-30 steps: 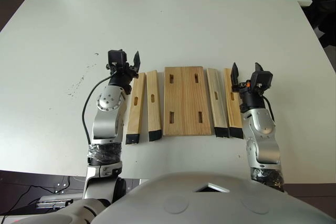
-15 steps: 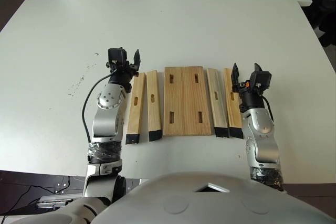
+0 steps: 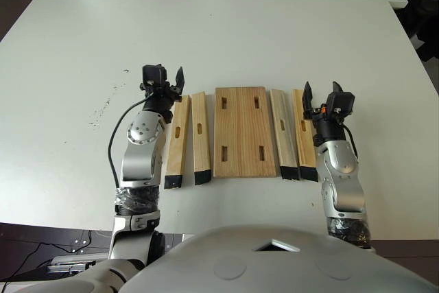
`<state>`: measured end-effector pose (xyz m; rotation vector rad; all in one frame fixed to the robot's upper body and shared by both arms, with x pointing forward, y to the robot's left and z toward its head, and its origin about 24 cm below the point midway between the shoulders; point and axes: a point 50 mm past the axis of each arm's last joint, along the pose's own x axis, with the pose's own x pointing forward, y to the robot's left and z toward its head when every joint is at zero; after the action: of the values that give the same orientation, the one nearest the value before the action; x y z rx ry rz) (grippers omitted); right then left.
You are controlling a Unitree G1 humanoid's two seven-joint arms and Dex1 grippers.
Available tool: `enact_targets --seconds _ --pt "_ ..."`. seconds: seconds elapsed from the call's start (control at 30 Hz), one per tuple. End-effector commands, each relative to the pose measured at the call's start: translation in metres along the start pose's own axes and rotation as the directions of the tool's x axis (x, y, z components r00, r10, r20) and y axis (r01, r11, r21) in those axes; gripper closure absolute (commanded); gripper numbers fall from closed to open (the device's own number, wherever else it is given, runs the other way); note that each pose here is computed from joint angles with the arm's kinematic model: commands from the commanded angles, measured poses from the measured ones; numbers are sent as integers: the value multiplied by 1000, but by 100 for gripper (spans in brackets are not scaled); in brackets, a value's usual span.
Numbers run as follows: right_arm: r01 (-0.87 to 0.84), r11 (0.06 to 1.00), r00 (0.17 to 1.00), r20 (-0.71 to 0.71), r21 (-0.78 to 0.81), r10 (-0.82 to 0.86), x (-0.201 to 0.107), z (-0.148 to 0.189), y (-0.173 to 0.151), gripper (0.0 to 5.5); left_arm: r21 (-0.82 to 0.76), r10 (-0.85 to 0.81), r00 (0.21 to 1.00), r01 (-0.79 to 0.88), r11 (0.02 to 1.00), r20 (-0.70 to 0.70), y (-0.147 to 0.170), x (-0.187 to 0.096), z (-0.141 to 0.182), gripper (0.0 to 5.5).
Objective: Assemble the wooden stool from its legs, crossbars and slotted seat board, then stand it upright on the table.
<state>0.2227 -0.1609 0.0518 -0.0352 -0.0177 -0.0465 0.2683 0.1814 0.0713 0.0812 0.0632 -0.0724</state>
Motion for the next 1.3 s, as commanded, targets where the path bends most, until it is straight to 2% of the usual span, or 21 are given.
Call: enact_targets --seconds 0.03,0.27,0.37,0.53,0.7,0.83,1.07,1.17,1.3 --pt "7 1000 1000 -11 12 -7 1 -1 1 208 8 -14 1000 14 1000 -9 1 2 -1 265" --pt "19 1000 1000 -7 17 -19 1 2 -2 208 10 -18 1000 18 1000 -10 1 1 0 265" --pt "32 999 999 -6 16 -31 -2 2 -2 208 8 -38 999 38 999 -39 7 -8 3 265" --pt "111 994 993 -41 14 -111 -24 -6 -7 208 31 -93 971 102 994 -219 33 -44 8 265" --pt "209 978 976 -65 26 -207 -49 -9 -3 208 50 -168 896 206 977 -411 50 -80 21 265" --pt "266 964 963 -50 23 -265 -50 -6 -10 208 94 -130 846 207 974 -517 59 -90 16 265" --pt "261 965 965 -33 9 -261 -48 -2 -13 208 50 -116 757 193 980 -643 66 -111 1 265" --pt "270 963 962 -34 5 -270 -49 -2 -16 208 9 -111 745 155 988 -658 72 -112 -3 265" --pt "271 962 962 -30 7 -271 -47 -2 -13 208 -38 -186 763 207 978 -619 65 -106 2 265"
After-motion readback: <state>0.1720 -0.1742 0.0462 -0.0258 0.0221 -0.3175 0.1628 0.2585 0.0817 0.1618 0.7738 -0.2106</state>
